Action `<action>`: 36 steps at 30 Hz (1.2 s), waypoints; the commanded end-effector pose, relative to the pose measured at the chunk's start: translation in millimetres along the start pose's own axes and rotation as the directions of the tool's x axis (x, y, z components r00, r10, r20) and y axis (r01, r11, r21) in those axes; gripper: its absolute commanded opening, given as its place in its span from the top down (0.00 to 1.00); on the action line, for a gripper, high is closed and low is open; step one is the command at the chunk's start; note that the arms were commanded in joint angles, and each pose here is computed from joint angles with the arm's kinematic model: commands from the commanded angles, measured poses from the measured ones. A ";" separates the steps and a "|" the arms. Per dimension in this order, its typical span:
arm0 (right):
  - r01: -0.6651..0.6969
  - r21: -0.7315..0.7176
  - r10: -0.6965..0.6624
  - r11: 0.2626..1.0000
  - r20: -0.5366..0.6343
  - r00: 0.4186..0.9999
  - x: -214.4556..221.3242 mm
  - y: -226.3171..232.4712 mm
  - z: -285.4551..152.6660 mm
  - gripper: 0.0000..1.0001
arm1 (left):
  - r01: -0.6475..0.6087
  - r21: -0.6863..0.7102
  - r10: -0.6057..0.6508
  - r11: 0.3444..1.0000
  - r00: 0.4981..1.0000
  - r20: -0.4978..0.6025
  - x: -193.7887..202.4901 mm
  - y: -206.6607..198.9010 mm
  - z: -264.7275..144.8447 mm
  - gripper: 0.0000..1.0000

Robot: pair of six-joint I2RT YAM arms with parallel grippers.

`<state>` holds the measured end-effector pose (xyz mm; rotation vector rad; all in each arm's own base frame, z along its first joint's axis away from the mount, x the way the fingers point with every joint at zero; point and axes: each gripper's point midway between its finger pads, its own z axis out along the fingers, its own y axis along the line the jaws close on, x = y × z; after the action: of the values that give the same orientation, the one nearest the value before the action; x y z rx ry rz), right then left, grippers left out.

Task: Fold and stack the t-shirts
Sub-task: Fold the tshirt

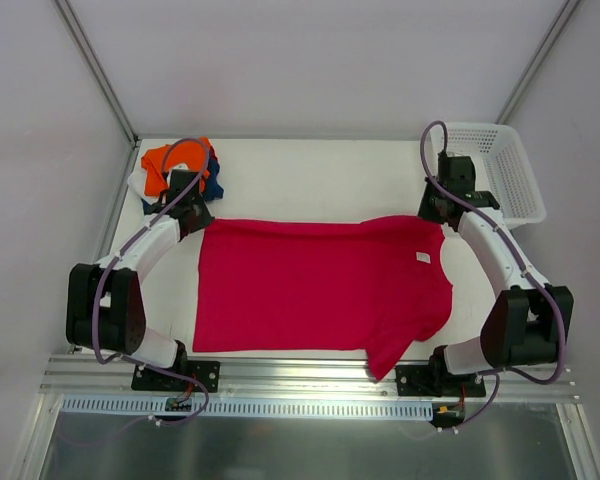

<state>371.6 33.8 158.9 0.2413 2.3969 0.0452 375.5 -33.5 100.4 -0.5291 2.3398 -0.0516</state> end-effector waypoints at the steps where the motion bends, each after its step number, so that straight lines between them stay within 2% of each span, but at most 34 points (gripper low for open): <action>1: -0.036 0.023 0.036 0.999 -0.011 0.999 13.5 -5.5 -12.7 1.00 | 0.030 -0.025 -0.029 0.999 0.999 0.019 -1.5 9.0 -11.9 1.00; 15: -0.061 0.070 0.061 0.996 0.004 0.998 44.4 -25.1 -37.4 1.00 | 0.055 -0.034 -0.055 0.998 0.998 -0.005 22.1 22.9 -26.7 1.00; 36: -0.057 0.080 0.062 0.995 -0.066 0.996 92.3 -36.2 -44.6 1.00 | 0.062 -0.022 -0.063 0.998 0.997 -0.043 50.5 34.7 -41.2 1.00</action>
<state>275.2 17.8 122.9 0.3353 2.4776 -0.0090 309.3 -27.8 87.0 -0.5893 2.3839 -0.0576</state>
